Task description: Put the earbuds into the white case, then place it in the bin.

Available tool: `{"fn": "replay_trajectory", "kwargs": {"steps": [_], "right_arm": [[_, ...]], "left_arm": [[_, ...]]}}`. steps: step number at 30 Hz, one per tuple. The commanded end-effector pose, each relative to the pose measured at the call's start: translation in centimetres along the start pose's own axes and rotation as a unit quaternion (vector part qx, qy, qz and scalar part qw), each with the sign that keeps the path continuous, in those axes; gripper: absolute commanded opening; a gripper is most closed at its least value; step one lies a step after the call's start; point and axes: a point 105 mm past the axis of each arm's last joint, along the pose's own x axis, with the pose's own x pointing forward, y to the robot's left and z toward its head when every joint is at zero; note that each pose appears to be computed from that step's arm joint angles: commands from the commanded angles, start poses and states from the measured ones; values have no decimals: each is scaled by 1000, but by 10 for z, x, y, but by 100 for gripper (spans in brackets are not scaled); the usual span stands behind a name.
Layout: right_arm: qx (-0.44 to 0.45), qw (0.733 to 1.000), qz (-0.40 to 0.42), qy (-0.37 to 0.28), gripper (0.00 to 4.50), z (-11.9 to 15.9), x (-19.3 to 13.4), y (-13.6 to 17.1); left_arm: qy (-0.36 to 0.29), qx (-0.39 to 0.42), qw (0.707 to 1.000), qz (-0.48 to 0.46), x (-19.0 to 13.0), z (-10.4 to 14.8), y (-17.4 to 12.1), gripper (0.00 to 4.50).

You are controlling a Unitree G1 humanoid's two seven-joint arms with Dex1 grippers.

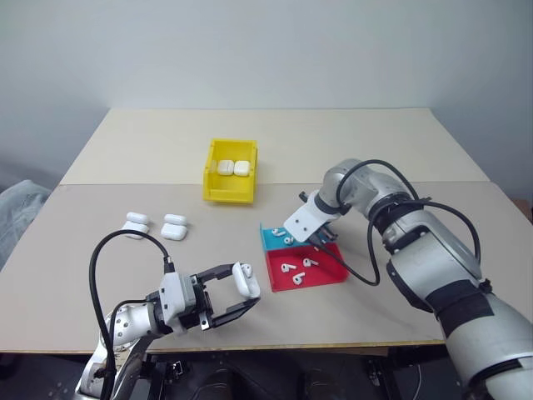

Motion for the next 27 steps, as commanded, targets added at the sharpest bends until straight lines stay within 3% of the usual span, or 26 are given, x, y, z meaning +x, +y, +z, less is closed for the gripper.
{"fn": "replay_trajectory", "kwargs": {"steps": [1,6,10,14,18,20,27], "right_arm": [[-6,1000,-11,4,70,-1,-7,-4],[15,998,-47,-26,70,-1,-22,-9],[59,989,-109,-87,70,0,-59,-15],[155,952,-178,-196,70,13,-110,-16],[247,880,-246,-324,70,33,-159,4],[289,828,-279,-392,70,45,-180,12],[324,664,-344,-580,70,92,-207,37]], "left_arm": [[-19,19,1000,-7,4,12,-2,278],[-34,19,999,-4,7,17,1,278],[-52,23,998,-8,11,27,4,278],[-72,26,997,-21,15,38,8,278],[-94,28,995,-33,25,52,17,278],[-105,30,993,-41,31,57,22,278],[-144,25,986,-77,49,70,32,278]]}}
